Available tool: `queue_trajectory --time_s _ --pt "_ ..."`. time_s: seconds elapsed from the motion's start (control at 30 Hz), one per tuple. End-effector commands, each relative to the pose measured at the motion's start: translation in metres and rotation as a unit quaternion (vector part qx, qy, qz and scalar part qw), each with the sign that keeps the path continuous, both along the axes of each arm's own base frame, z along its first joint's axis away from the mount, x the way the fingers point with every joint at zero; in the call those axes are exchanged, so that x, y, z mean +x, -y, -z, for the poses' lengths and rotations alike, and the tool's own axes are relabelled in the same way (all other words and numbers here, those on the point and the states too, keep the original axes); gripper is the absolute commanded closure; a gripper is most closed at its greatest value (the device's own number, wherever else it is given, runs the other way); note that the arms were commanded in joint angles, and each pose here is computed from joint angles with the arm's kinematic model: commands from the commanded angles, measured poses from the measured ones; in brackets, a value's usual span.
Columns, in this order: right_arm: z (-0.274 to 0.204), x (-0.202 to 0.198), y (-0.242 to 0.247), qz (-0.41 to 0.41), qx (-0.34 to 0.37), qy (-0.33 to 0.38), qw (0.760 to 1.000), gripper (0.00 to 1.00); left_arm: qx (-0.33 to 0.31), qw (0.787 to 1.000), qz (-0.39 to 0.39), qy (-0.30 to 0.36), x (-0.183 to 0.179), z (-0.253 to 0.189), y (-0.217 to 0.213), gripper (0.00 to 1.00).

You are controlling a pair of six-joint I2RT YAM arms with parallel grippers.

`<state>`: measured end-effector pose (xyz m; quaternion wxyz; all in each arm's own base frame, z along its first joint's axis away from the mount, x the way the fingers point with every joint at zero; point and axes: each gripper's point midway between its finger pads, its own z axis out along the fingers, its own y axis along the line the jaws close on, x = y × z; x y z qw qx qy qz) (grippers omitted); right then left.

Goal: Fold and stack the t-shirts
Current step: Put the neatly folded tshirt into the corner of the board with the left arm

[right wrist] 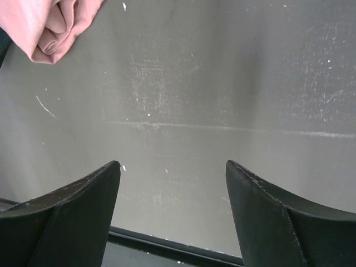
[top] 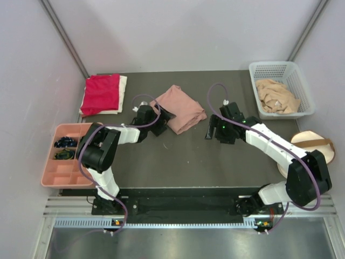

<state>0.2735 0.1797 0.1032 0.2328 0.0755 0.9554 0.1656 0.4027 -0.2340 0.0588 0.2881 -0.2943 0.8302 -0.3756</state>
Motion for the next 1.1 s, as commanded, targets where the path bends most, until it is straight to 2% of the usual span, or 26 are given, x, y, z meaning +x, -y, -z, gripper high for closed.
queue_trajectory --time_s 0.0,0.2,0.23,0.27,0.33,0.4,0.5,0.63,0.73,0.77,0.83,0.9,0.97,1.0,1.07 --pt "-0.022 0.002 -0.003 -0.002 0.008 0.027 1.0 0.24 -0.019 0.998 -0.052 -0.04 0.004 0.038 -0.005 0.01" --pt "-0.027 0.0 0.0 0.002 0.007 0.03 1.0 0.24 -0.043 0.995 -0.061 -0.07 0.006 0.064 0.007 0.01" --pt "-0.029 -0.001 0.001 0.002 0.006 0.031 0.999 0.24 -0.047 0.994 -0.063 -0.073 0.006 0.066 0.008 0.06" --pt "-0.029 -0.001 0.001 0.002 0.006 0.032 0.999 0.23 -0.049 0.994 -0.063 -0.076 0.005 0.069 0.009 0.25" --pt "-0.029 -0.002 0.002 0.003 0.006 0.031 1.0 0.23 -0.047 0.994 -0.058 -0.079 0.002 0.07 0.01 0.53" --pt "-0.031 -0.003 0.002 0.003 0.007 0.032 0.999 0.23 -0.04 0.994 -0.054 -0.082 0.0 0.069 0.009 1.0" --pt "-0.031 -0.004 0.003 0.005 0.009 0.033 0.999 0.23 -0.014 0.996 -0.017 -0.087 -0.006 0.066 0.013 1.0" --pt "-0.033 -0.004 0.003 0.007 0.012 0.036 0.999 0.23 0.042 0.99 0.077 -0.113 -0.033 0.065 0.014 1.0" --pt "-0.035 -0.003 0.006 0.013 0.006 0.042 0.999 0.23 0.084 0.982 0.138 -0.095 -0.041 0.052 0.011 1.0" --pt "-0.035 -0.004 0.007 0.013 0.005 0.043 0.999 0.23 0.094 0.976 0.16 -0.112 -0.051 0.052 0.01 1.0" --pt "-0.037 -0.004 0.008 0.012 0.003 0.044 0.999 0.23 0.117 0.965 0.212 -0.097 -0.06 0.045 0.008 1.0" --pt "-0.037 -0.003 0.008 0.014 0.002 0.045 0.999 0.23 0.123 0.952 0.256 -0.11 -0.075 0.041 0.008 1.0" --pt "-0.037 -0.003 0.008 0.013 0.003 0.044 0.999 0.23 0.145 0.936 0.308 -0.092 -0.079 0.036 0.006 1.0" --pt "-0.037 -0.003 0.007 0.013 0.004 0.045 0.999 0.23 0.147 0.923 0.333 -0.122 -0.096 0.038 0.001 1.0" --pt "-0.038 -0.003 0.007 0.013 0.004 0.044 0.999 0.23 0.166 0.904 0.378 -0.116 -0.106 0.038 -0.004 1.0"
